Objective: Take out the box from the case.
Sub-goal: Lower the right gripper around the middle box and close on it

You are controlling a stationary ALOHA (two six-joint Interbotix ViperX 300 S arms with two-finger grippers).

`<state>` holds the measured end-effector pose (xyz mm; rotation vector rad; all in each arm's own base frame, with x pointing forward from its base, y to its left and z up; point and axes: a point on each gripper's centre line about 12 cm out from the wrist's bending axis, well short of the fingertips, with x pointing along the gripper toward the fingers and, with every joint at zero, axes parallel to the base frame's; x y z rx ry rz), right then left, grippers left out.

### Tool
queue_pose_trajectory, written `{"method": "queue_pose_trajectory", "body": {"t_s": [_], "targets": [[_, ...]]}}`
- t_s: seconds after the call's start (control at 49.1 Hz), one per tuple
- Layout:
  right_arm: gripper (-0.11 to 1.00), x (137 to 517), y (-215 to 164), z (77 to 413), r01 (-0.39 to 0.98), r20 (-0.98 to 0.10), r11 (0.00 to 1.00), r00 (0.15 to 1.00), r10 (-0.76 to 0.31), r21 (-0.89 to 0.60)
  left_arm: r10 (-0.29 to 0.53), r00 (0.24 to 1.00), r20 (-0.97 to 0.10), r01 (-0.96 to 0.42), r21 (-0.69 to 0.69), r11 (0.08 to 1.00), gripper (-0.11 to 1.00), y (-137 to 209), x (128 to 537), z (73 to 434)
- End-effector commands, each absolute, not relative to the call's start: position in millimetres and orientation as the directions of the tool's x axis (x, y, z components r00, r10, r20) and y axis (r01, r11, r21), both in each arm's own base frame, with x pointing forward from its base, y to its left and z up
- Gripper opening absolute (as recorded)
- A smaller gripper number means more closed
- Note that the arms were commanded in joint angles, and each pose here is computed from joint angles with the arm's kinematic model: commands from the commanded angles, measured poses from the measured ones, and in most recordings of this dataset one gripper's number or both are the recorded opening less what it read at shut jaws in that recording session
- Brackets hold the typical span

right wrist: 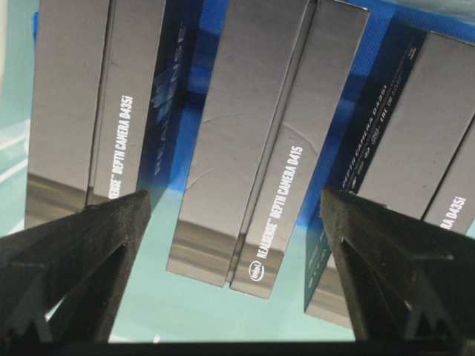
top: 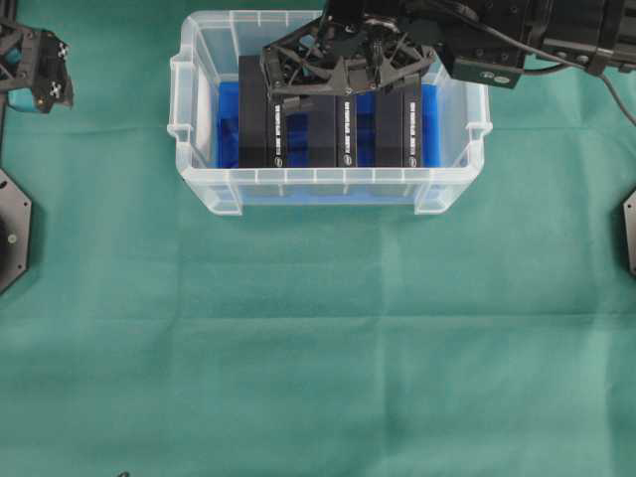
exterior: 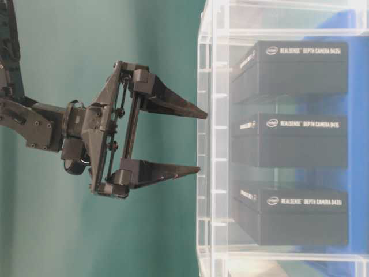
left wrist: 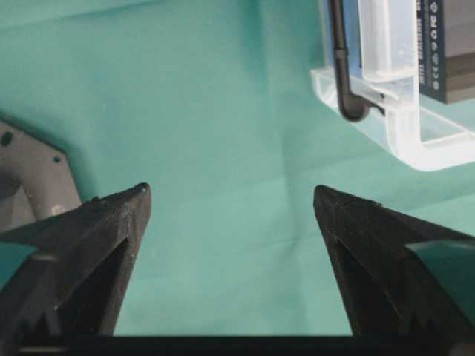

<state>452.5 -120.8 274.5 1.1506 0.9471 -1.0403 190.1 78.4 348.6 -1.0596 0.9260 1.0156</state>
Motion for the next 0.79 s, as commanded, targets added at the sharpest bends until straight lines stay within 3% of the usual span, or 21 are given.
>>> {"method": "queue_pose_trajectory", "body": {"t_s": [0.0, 0.774], "targets": [[0.95, 453.1, -120.2, 291.5, 0.954, -0.942, 0.100, 0.297, -0.154, 0.284, 0.211, 0.288, -0.934, -0.952, -0.256, 0.167, 0.90, 79.5, 188.9, 354.4], [0.95, 456.1, -121.8, 262.7, 0.968, -0.959, 0.100, 0.243, -0.148, 0.230, 0.210, 0.285, -0.935, -0.953, -0.253, 0.167, 0.90, 79.4, 188.6, 353.8]]}}
